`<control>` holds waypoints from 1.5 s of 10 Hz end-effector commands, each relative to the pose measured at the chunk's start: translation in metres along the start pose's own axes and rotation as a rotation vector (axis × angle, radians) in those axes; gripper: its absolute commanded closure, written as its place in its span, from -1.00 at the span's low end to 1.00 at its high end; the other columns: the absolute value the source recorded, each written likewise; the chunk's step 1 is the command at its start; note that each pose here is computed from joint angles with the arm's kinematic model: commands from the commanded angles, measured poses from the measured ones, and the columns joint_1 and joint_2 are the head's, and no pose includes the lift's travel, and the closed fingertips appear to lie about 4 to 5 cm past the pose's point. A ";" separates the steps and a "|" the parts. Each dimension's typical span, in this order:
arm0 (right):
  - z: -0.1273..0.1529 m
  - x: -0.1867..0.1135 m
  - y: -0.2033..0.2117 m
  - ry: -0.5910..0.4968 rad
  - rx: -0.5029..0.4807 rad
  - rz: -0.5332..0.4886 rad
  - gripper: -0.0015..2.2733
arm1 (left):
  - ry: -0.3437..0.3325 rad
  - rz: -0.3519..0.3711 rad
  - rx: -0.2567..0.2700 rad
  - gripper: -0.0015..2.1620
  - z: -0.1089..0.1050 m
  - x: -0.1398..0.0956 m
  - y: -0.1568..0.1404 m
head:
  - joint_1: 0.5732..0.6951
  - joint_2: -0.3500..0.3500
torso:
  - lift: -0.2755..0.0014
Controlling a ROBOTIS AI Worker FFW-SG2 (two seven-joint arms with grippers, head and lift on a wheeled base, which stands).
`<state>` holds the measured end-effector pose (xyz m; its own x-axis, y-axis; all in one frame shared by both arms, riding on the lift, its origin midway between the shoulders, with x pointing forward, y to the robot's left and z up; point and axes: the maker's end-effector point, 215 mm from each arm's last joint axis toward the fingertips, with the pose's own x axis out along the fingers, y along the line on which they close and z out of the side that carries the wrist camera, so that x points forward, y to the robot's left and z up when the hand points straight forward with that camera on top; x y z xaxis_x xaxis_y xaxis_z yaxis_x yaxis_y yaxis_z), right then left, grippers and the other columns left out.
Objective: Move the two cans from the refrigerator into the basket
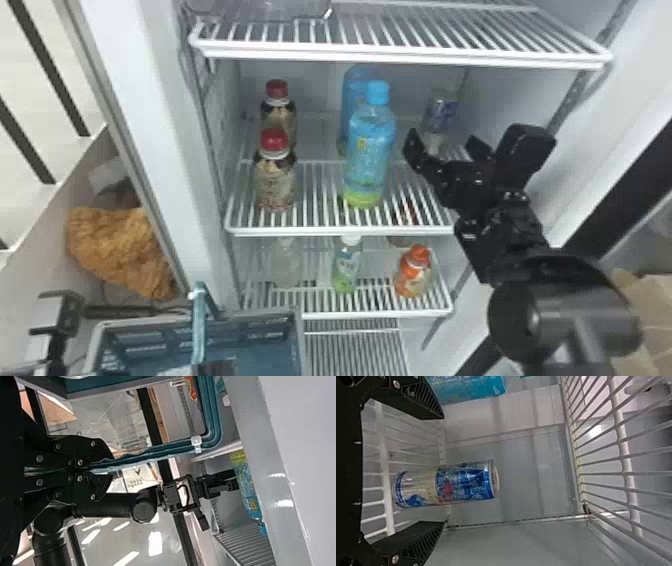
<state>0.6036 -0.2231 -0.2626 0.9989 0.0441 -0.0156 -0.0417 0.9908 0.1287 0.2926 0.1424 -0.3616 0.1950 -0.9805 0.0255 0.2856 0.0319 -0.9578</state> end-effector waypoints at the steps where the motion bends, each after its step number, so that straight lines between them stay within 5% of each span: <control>1: 0.000 0.006 -0.002 0.005 -0.006 -0.008 -0.90 | 0.000 -0.001 0.000 0.11 0.000 0.000 0.000 | 1.00 -0.28 | 0.81; 13: -0.005 0.062 -0.015 0.092 -0.064 -0.014 -0.85 | 0.002 -0.010 0.003 0.11 0.004 0.003 -0.001 | 1.00 -0.31 | 0.81; 14: -0.005 0.064 -0.015 0.097 -0.065 -0.009 -0.73 | 0.003 -0.008 0.003 0.11 0.004 0.003 -0.001 | 1.00 -0.31 | 0.81; 15: -0.011 0.065 -0.014 0.122 -0.062 -0.002 -0.38 | 0.002 -0.006 -0.002 0.11 0.003 0.002 0.001 | 1.00 -0.31 | 0.81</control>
<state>0.6685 -0.2328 -0.2736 0.9908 0.0529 -0.1250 -0.0449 0.9968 0.0660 0.2967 0.1406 -0.3605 0.1907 -0.9811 0.0315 0.2883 0.0253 -0.9572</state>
